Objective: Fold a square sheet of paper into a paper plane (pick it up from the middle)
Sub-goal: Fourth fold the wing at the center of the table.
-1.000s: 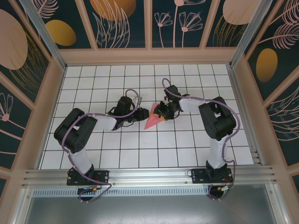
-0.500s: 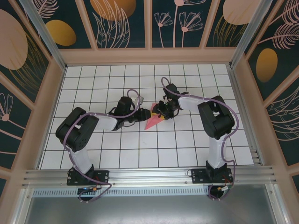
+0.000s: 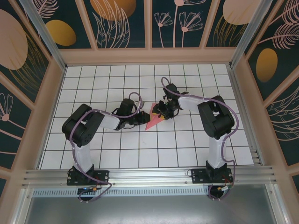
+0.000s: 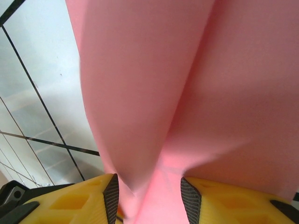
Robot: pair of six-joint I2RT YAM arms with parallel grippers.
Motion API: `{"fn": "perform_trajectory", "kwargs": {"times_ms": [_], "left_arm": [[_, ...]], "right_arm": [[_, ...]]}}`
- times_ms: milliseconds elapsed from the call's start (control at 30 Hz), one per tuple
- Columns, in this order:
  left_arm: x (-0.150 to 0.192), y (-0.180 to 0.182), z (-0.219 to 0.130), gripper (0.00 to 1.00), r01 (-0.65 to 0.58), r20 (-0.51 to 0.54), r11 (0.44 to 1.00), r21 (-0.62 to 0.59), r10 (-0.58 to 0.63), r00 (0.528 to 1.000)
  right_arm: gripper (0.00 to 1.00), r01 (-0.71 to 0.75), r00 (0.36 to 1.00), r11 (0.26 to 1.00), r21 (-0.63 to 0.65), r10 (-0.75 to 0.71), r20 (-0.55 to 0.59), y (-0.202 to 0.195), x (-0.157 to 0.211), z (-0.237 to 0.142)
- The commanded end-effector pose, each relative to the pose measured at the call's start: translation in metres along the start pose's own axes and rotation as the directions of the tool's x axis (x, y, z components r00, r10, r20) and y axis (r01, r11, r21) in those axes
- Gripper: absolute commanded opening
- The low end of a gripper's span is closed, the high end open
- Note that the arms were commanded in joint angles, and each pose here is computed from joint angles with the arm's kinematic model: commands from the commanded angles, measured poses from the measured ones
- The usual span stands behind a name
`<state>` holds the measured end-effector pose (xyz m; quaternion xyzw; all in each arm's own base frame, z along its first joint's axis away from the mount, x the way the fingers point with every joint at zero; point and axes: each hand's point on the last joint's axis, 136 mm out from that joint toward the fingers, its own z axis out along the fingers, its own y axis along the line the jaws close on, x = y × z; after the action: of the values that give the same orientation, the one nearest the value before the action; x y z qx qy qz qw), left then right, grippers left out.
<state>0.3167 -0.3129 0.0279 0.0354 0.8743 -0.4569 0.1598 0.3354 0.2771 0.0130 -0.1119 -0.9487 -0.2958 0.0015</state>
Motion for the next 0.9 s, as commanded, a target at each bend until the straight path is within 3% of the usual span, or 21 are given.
{"fn": "perform_trajectory", "kwargs": {"times_ms": [0, 167, 867], "left_arm": [[0.001, 0.011, 0.004, 0.12, 0.032, -0.012, 0.999, -0.042, -0.033, 0.999], [0.0, 0.012, 0.005, 0.12, 0.031, -0.013, 0.998, -0.055, -0.032, 0.999], [-0.004, 0.015, 0.004, 0.13, 0.03, 0.0, 0.996, -0.08, -0.03, 1.0]], "right_arm": [[0.46, -0.088, 0.993, 0.962, 0.257, 0.104, -0.05, -0.095, 0.023, 0.047], [0.46, -0.083, 0.995, 0.974, 0.21, 0.094, -0.042, -0.086, 0.019, 0.041], [0.39, -0.113, 0.991, 0.939, 0.324, 0.132, -0.038, -0.117, 0.021, 0.046]]}}
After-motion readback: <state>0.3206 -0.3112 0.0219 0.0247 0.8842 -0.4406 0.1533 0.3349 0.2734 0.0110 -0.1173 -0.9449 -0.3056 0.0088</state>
